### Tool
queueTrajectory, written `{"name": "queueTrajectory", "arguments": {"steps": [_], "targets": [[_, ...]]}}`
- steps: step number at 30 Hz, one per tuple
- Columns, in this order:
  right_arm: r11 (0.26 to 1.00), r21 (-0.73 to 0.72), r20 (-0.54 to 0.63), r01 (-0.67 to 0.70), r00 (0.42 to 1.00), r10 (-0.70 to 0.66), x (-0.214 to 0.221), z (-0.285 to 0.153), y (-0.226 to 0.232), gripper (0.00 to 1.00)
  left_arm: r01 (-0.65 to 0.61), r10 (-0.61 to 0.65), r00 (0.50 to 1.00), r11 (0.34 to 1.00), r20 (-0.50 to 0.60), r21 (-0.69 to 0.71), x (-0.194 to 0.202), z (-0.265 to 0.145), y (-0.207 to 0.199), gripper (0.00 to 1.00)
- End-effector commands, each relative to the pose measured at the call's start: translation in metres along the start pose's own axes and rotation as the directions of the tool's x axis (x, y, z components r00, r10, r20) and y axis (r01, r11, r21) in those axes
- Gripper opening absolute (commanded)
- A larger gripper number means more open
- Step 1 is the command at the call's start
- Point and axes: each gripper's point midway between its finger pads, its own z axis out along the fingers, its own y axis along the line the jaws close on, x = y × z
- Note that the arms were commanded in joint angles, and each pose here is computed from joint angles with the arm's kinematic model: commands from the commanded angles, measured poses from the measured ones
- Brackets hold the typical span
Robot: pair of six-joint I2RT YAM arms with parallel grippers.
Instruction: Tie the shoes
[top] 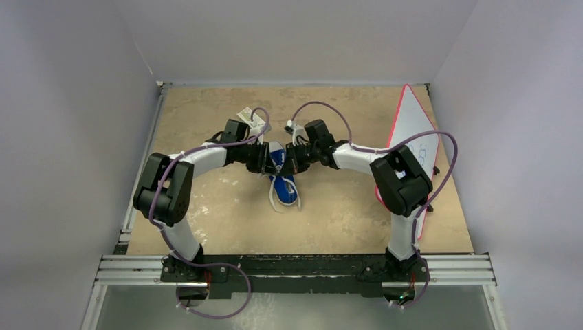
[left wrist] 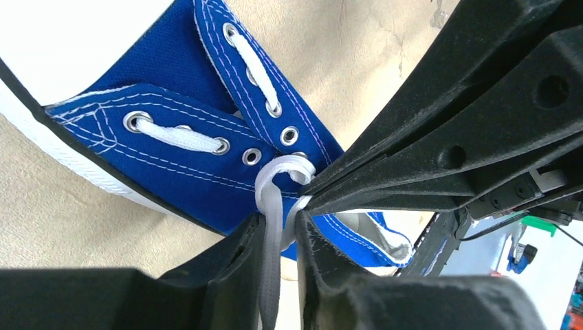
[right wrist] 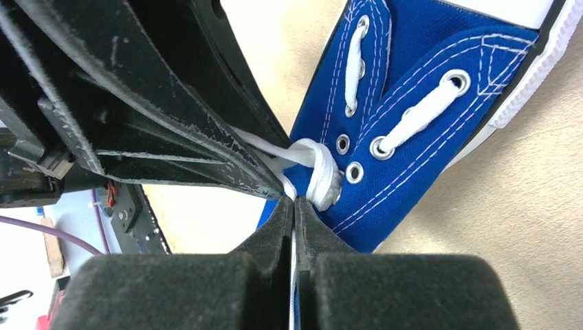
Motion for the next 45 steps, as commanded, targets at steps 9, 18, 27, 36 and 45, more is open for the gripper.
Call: {"name": "queueTrajectory", "arguments": {"steps": [9,18,27,36,45], "targets": [[0.998,-0.049,0.098,0.043,0.994,-0.038,-0.023,-0.032,0.029,0.35,0.008,-0.008,1.0,0.999,-0.003,-0.036,-0.007,0.006,0.009,0.03],[0.997,0.014,0.064,0.082,0.995,-0.082,-0.04,-0.028,0.009,0.32,0.006,-0.005,1.0,1.0,0.016,-0.028,-0.014,0.003,0.003,0.03],[0.995,-0.001,0.063,0.099,0.993,-0.099,-0.047,-0.012,0.001,0.29,-0.002,0.002,1.0,1.0,0.026,-0.019,-0.018,0.001,-0.001,0.03],[0.996,-0.001,0.044,0.092,0.995,-0.092,-0.041,-0.004,-0.007,0.29,-0.004,0.005,0.999,1.0,0.038,-0.012,-0.023,-0.003,-0.007,0.02],[0.981,0.101,0.01,0.167,0.986,-0.169,-0.041,-0.002,-0.011,0.3,-0.002,0.002,0.998,1.0,0.06,0.006,-0.029,-0.006,-0.013,0.01]]}}
